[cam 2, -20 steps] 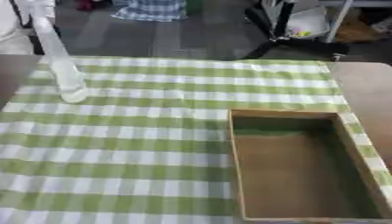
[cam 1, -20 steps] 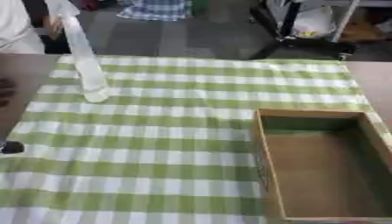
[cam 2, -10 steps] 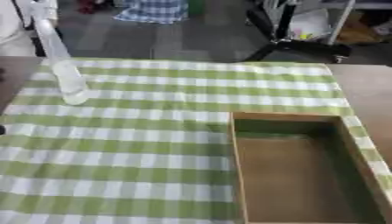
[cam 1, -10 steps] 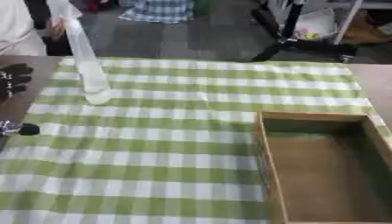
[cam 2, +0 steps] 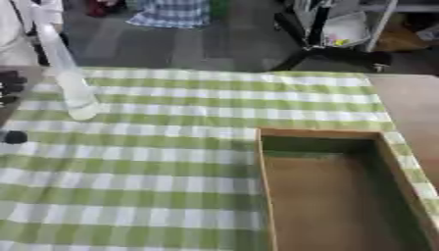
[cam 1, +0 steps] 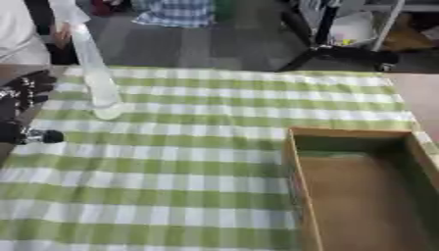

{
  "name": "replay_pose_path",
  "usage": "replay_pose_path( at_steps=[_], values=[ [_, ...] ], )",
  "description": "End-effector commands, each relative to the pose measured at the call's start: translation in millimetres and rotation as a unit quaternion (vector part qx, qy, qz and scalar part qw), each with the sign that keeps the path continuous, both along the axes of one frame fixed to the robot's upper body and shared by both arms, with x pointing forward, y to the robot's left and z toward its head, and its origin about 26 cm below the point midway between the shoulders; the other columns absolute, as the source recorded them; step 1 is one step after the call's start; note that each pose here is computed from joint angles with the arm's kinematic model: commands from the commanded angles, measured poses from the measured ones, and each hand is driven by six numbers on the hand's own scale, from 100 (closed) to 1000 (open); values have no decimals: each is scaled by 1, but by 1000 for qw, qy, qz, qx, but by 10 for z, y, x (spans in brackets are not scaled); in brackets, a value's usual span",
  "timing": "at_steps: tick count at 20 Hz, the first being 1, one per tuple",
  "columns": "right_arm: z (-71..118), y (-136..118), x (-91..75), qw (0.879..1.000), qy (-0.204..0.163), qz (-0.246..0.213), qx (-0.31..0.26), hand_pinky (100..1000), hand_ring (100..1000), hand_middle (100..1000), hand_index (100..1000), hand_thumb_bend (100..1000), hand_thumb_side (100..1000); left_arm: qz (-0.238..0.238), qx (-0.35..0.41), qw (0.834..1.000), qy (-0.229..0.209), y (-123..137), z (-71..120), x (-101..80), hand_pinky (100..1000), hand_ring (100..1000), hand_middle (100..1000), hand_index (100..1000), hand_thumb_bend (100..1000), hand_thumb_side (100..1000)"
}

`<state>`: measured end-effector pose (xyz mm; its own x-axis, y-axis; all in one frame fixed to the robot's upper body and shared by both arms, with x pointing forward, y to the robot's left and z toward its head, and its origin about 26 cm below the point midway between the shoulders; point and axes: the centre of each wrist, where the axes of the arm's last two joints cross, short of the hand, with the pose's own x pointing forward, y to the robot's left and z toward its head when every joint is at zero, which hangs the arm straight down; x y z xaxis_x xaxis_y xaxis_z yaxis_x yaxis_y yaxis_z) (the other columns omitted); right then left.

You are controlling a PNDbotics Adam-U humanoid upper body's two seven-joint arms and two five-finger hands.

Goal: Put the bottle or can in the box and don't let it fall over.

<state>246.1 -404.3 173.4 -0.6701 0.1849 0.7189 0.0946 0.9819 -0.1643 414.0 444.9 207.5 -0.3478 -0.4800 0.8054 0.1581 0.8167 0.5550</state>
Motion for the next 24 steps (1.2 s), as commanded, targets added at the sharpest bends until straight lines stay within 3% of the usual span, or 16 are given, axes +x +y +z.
replay_pose_path(
  at_steps=[1,10,24],
  values=[
    [72,-21,1,1000,-7,3,-12,910,1000,1000,1000,100,600,8,6,1000,-11,28,173,20,997,1000,953,1000,954,186],
    [58,-3,18,1000,-8,7,-15,911,1000,1000,1000,100,593,33,-20,999,-28,-31,263,117,997,1000,943,1000,963,193],
    [56,25,47,1000,-11,13,-20,913,1000,1000,1000,100,600,21,-36,998,-56,-202,504,214,997,1000,944,1000,964,206]
  ],
)
